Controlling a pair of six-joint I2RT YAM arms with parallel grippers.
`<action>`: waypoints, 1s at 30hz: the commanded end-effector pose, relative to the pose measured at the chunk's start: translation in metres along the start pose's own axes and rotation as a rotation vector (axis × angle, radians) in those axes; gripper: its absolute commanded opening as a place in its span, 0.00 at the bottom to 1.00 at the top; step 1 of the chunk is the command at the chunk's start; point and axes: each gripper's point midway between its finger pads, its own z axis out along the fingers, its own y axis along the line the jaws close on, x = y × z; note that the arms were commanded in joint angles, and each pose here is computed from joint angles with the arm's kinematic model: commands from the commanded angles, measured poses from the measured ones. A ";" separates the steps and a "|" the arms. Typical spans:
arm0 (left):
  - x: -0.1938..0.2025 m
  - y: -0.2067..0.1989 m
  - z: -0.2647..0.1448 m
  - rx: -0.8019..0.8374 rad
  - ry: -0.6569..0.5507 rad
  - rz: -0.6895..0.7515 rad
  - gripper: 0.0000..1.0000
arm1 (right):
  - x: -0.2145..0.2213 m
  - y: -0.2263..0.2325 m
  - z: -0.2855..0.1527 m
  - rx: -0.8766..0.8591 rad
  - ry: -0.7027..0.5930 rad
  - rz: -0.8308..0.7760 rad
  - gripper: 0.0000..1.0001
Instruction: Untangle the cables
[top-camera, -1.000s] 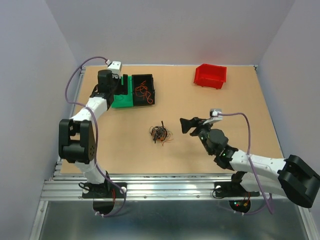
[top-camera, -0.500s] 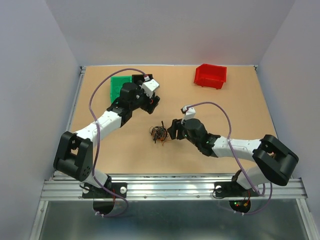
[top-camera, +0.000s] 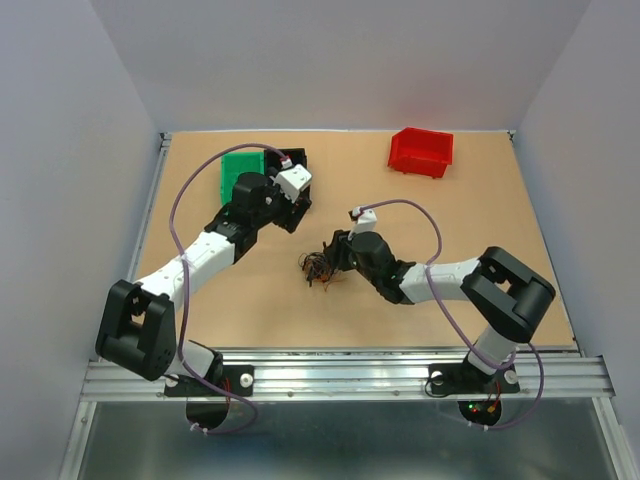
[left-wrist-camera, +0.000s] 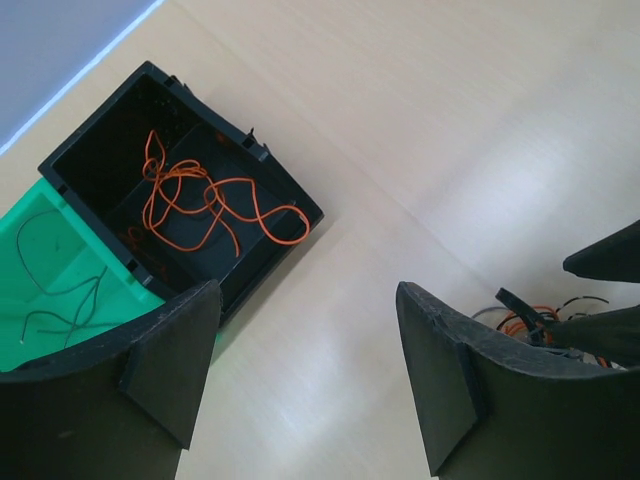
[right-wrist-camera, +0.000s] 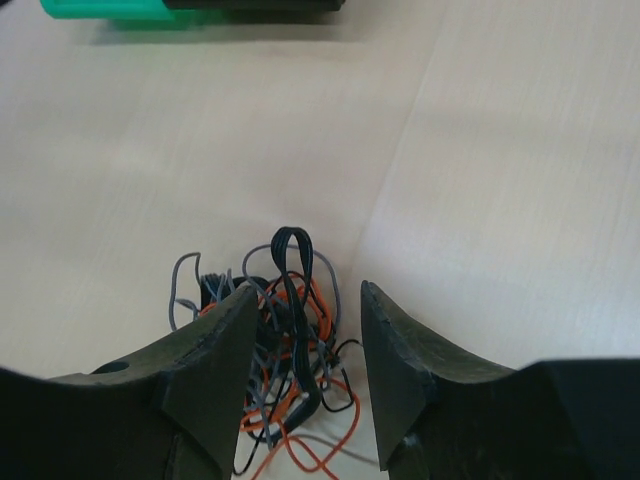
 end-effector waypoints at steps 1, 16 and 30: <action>0.001 0.000 -0.011 -0.016 -0.008 0.028 0.81 | -0.040 0.023 0.018 -0.039 -0.127 0.065 0.50; 0.039 -0.042 -0.001 0.189 0.083 0.083 0.79 | -0.045 0.020 0.023 -0.029 -0.181 0.094 0.21; 0.055 -0.072 0.003 0.381 0.127 0.099 0.80 | -0.032 0.027 0.033 -0.054 -0.122 0.074 0.40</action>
